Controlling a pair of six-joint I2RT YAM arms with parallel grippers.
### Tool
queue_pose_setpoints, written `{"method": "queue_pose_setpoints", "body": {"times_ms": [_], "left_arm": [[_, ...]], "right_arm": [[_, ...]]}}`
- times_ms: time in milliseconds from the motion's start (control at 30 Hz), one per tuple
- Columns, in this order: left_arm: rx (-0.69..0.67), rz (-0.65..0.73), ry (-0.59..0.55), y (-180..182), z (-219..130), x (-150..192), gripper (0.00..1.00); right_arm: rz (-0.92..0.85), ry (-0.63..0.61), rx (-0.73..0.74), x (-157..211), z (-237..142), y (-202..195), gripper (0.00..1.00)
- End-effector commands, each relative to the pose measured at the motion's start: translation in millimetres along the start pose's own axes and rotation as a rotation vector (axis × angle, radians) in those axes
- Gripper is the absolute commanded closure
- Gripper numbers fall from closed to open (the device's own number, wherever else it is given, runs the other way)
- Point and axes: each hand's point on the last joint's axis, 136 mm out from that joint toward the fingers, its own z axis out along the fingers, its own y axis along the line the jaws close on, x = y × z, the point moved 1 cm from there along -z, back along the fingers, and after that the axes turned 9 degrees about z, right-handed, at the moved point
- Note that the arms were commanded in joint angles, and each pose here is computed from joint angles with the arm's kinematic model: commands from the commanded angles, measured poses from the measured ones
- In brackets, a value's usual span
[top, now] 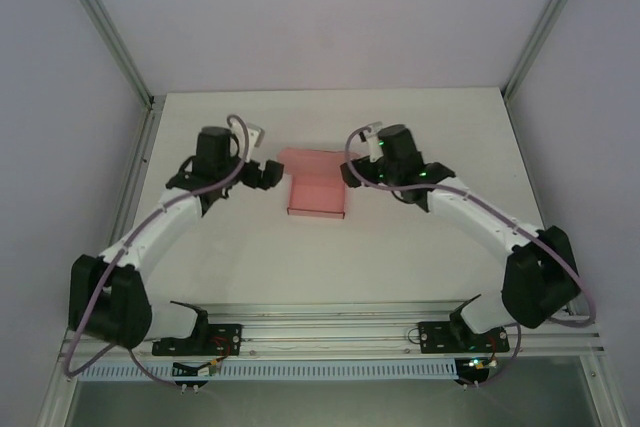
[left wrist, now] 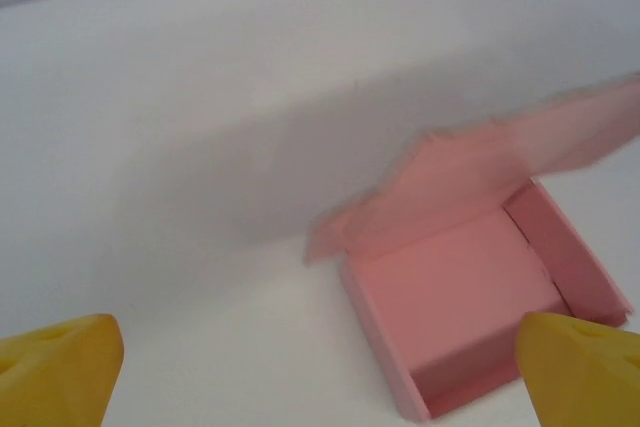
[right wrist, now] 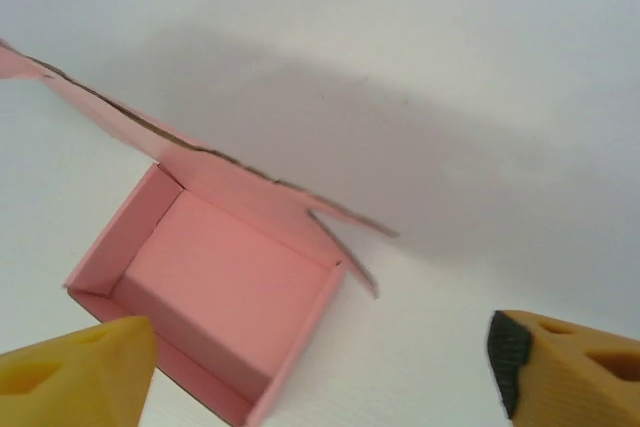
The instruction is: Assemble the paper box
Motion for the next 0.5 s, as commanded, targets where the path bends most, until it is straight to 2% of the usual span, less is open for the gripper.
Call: {"method": "queue_pose_setpoints", "body": {"times_ms": [0, 67, 133, 267, 467], "left_arm": [[0.29, 0.105, 0.065, -17, 14, 18, 0.0], [0.41, 0.169, 0.11, -27, 22, 25, 0.02], [0.467, 0.199, 0.148, -29, 30, 28, 0.06], [0.394, 0.23, 0.17, -9, 53, 28, 0.07], [0.411, 0.282, 0.154, -5, 68, 27, 0.11]], "right_arm": [[-0.151, 0.072, -0.234, 15, -2, 9, 0.12], [-0.15, 0.087, -0.28, 10, 1, 3, 0.12], [-0.17, 0.116, -0.327, 8, 8, 0, 0.12], [-0.24, 0.157, -0.393, 13, 24, 4, 0.14], [-0.276, 0.209, -0.385, 14, 51, -4, 0.19]]}}
